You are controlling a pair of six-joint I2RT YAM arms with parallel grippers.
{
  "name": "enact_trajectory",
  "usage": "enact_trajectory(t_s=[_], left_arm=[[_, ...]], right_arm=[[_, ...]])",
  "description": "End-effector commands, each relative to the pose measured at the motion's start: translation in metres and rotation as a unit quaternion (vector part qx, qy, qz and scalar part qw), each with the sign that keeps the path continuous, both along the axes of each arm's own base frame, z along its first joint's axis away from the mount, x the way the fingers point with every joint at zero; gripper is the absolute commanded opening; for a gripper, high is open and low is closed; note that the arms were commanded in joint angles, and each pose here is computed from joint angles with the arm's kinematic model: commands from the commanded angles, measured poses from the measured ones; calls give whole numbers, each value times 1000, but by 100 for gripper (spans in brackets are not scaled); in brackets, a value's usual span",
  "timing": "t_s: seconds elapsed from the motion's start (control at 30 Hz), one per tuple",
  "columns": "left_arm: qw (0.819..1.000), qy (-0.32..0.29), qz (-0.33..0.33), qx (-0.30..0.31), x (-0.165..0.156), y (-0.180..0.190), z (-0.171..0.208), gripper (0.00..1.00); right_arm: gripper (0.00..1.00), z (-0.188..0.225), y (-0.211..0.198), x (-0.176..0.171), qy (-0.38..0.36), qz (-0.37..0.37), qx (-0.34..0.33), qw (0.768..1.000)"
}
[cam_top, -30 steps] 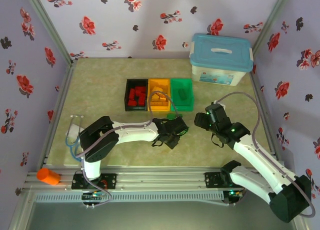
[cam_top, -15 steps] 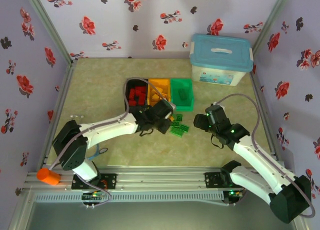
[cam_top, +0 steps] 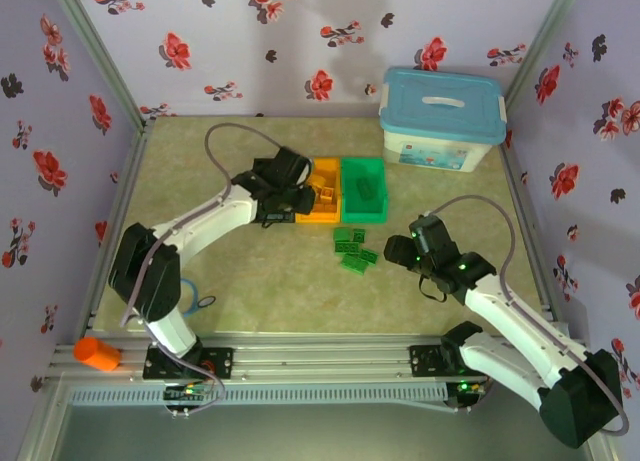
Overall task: Sort the legos into containers by color
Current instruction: Place the lego in the container, then move the lego to the bottom-center of the table.
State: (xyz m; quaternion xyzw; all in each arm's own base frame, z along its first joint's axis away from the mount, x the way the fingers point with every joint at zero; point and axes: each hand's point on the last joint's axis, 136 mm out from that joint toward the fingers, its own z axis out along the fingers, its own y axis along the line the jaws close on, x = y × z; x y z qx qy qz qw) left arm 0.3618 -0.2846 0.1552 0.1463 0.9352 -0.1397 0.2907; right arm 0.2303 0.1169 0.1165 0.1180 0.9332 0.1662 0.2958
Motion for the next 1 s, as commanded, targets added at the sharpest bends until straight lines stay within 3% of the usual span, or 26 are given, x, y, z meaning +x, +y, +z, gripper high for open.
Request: enact_trajectory(t_s=[0.0, 0.1, 0.13, 0.17, 0.2, 0.3, 0.6, 0.97], left_arm=[[1000, 17, -1, -10, 15, -5, 2, 22], [1000, 23, 5, -3, 31, -7, 4, 29], [1000, 23, 6, -5, 38, -9, 10, 36], [1000, 30, 6, 0, 41, -10, 11, 52], [1000, 28, 6, 3, 42, -10, 18, 58], [1000, 10, 13, -17, 41, -9, 36, 63], [998, -19, 11, -61, -1, 8, 50, 63], [995, -27, 22, -88, -48, 37, 36, 63]], right_arm=[[71, 4, 5, -1, -7, -2, 19, 1000], [71, 7, 6, -1, -9, 0, 21, 1000], [71, 8, 6, -2, -9, 1, 21, 1000], [70, 9, 7, -2, -10, 3, 21, 1000], [69, 10, 8, -3, -10, 6, 21, 1000], [69, 9, 8, -5, -9, 9, 15, 1000], [71, -4, 24, -14, 15, 63, -7, 998], [68, -23, 72, -14, 55, 144, -18, 988]])
